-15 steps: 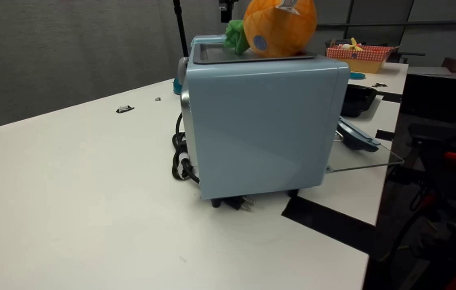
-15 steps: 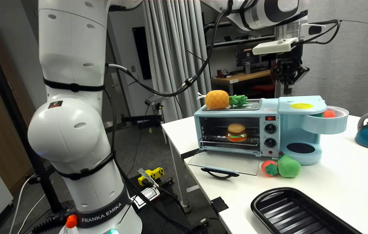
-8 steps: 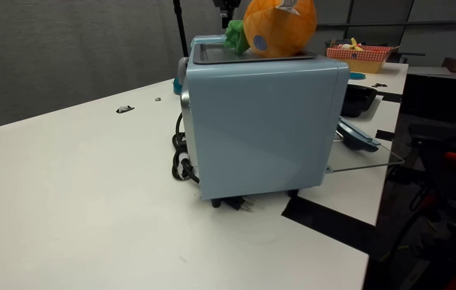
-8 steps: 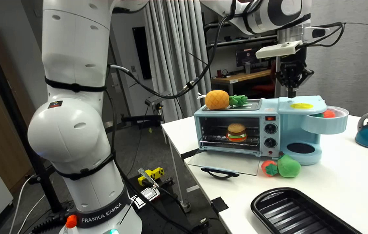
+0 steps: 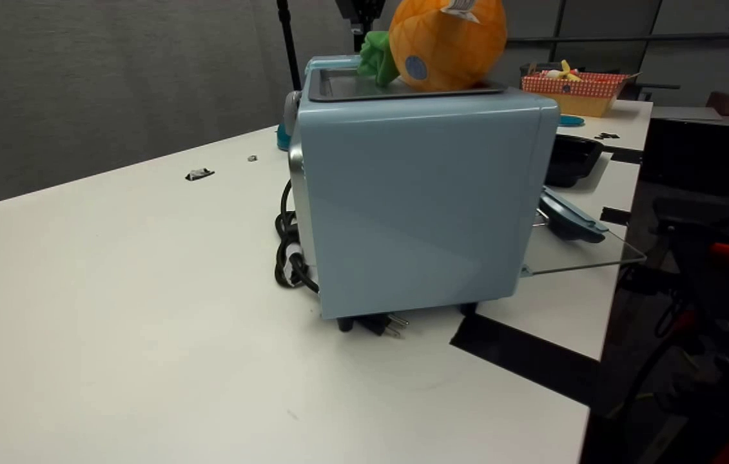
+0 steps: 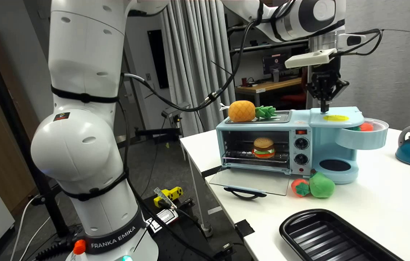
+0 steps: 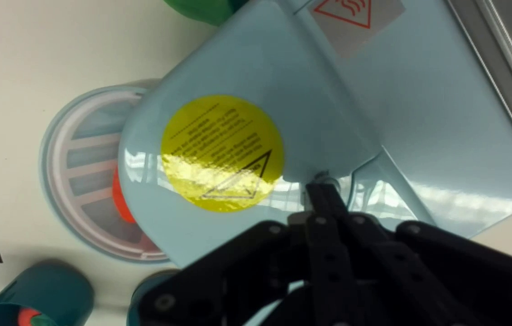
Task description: Press the yellow button on the machine
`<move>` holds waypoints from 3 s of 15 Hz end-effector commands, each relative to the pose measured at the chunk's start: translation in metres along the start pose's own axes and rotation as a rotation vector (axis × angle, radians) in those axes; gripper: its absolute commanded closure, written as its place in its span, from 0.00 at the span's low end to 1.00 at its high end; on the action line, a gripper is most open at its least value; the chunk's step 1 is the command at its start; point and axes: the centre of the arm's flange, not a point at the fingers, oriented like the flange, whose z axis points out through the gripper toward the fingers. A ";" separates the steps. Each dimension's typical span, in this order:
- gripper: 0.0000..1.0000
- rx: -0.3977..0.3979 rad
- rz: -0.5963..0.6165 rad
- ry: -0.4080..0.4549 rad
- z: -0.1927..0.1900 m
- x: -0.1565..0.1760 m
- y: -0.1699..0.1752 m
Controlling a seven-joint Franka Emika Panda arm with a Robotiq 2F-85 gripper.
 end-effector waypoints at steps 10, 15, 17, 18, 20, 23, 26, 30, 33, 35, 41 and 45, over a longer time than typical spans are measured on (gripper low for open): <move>1.00 -0.023 0.004 -0.006 0.017 0.007 0.000; 1.00 -0.011 0.033 0.012 0.054 0.015 0.005; 1.00 0.000 0.051 -0.010 0.075 0.019 0.008; 1.00 -0.010 0.061 -0.012 0.079 0.018 0.010; 1.00 -0.018 0.076 -0.017 0.079 0.016 0.012; 1.00 -0.017 0.089 -0.022 0.079 0.015 0.014; 1.00 -0.005 0.097 -0.020 0.078 0.017 0.015; 1.00 0.002 0.101 0.011 0.051 0.010 0.014; 1.00 0.016 0.108 0.035 0.029 0.003 0.015; 1.00 0.033 0.109 0.060 0.010 -0.003 0.014; 1.00 0.071 0.109 0.162 -0.046 -0.024 0.020; 1.00 0.095 0.096 0.208 -0.083 -0.057 0.023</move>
